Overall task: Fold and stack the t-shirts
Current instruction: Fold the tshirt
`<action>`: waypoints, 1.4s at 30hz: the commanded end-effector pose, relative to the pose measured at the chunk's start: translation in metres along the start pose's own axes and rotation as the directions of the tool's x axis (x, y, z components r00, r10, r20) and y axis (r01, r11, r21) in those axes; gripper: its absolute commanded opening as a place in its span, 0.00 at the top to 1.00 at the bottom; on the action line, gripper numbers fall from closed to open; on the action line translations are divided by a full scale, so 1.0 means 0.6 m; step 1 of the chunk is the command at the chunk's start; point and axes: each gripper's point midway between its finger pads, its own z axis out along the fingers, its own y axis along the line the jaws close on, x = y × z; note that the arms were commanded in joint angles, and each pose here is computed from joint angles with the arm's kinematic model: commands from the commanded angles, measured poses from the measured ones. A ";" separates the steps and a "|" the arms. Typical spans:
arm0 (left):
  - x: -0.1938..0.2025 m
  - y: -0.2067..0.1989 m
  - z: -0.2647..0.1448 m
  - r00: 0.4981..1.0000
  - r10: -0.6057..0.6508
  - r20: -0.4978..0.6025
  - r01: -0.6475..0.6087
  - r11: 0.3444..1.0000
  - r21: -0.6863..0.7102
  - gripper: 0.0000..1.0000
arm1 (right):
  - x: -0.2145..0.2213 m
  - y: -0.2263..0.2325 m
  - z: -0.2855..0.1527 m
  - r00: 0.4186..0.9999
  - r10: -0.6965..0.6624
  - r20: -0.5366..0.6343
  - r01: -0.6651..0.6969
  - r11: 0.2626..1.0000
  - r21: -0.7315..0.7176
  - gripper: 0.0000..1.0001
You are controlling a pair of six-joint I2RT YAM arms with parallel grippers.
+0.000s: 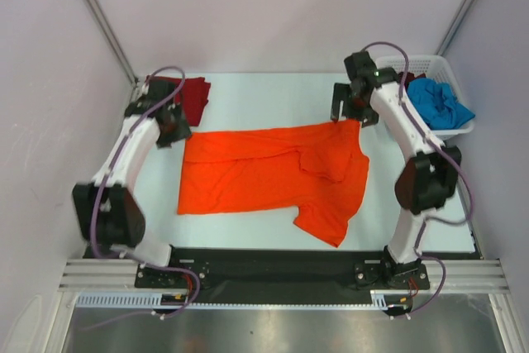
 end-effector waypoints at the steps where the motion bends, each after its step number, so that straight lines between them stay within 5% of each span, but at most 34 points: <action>1: 0.086 0.046 -0.041 0.995 -0.099 -0.020 0.098 0.994 -0.037 0.41 | 0.126 0.032 -0.079 0.993 -0.073 -0.097 0.065 0.994 -0.084 0.16; 3: 0.140 0.062 -0.053 0.988 -0.149 -0.041 0.148 0.989 -0.024 0.43 | 0.178 0.047 -0.132 0.993 -0.086 -0.077 0.073 0.984 -0.164 0.20; 8: 0.222 0.098 -0.065 0.972 -0.224 -0.076 0.219 0.973 -0.068 0.43 | 0.398 0.039 -0.146 0.970 -0.037 -0.240 -0.021 0.972 -0.235 0.41; 11: 0.252 0.108 -0.053 0.970 -0.225 -0.087 0.219 0.973 -0.073 0.44 | 0.471 0.034 -0.156 0.959 0.047 -0.279 -0.124 0.957 -0.263 0.53; 15: 0.258 0.099 -0.053 0.967 -0.231 -0.108 0.227 0.973 -0.052 0.45 | 0.561 0.016 -0.134 0.946 0.057 -0.320 -0.142 0.958 -0.250 0.49; 24: 0.296 0.100 -0.045 0.956 -0.242 -0.165 0.238 0.970 -0.046 0.50 | 0.585 0.008 -0.069 0.943 0.096 -0.319 -0.171 0.962 -0.214 0.46; 29: 0.280 0.098 -0.050 0.960 -0.238 -0.144 0.235 0.971 -0.041 0.50 | 0.584 0.012 -0.043 0.939 0.112 -0.326 -0.185 0.961 -0.205 0.54; 42: 0.274 0.098 -0.051 0.958 -0.254 -0.131 0.250 0.967 -0.046 0.48 | 0.591 -0.022 -0.040 0.925 0.160 -0.343 -0.220 0.965 -0.144 0.55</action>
